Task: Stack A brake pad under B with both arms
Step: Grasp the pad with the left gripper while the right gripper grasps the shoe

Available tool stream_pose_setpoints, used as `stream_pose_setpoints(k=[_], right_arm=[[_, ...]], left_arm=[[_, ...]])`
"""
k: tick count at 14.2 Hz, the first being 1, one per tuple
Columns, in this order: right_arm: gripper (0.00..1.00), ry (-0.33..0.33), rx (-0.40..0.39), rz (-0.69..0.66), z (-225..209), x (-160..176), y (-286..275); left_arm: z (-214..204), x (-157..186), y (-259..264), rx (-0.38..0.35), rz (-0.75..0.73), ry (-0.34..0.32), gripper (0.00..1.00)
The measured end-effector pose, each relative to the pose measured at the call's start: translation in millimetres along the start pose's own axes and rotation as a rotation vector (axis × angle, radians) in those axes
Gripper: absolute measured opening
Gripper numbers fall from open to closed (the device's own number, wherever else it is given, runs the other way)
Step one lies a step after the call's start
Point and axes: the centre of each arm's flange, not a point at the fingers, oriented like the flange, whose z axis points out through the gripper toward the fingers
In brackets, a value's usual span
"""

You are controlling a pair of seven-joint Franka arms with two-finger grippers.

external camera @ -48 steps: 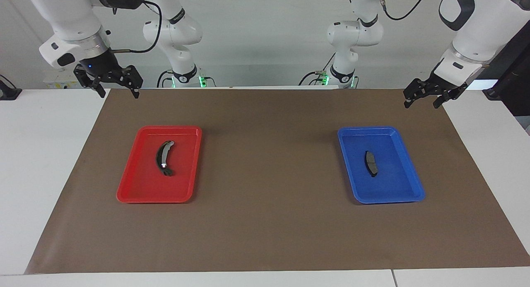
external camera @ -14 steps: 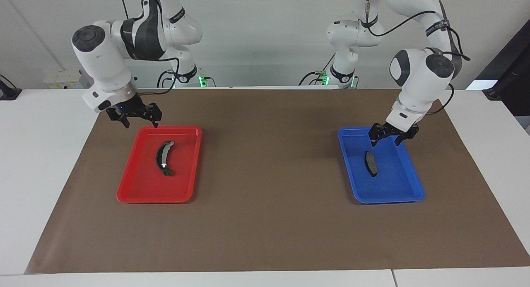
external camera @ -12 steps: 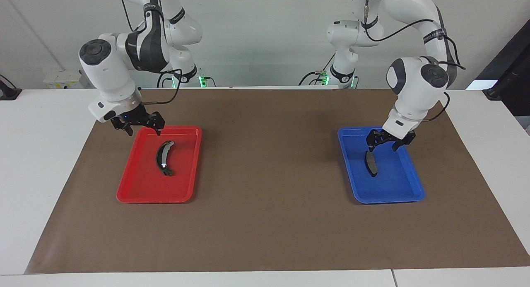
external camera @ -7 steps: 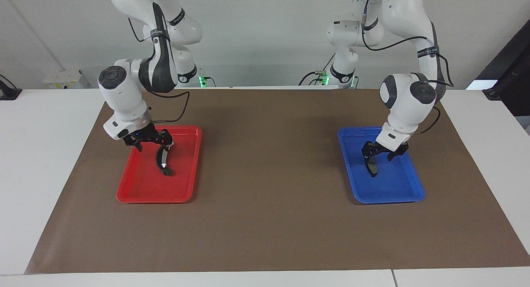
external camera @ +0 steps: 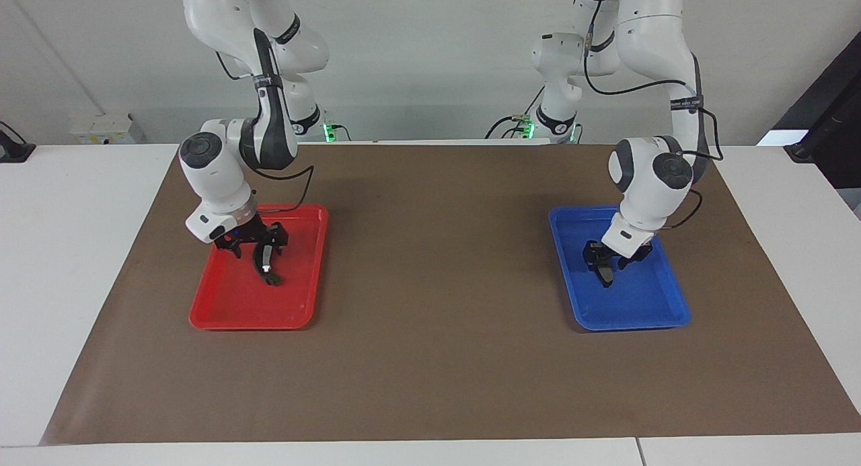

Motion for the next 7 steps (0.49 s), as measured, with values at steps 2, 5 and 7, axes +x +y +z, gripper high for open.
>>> stream_pose_setpoints(k=[2, 5, 7], right_arm=[[1.00, -0.006, 0.000, -0.003, 8, 1, 0], [1.00, -0.015, 0.001, -0.007, 15, -4, -1], [0.97, -0.016, 0.001, -0.018, 17, -6, -1]], left_arm=[[1, 0, 0, 0.000, 0.000, -0.002, 0.64], [3, 0, 0, 0.000, 0.001, -0.005, 0.47], [2, 0, 2, 0.000, 0.002, -0.007, 0.39]])
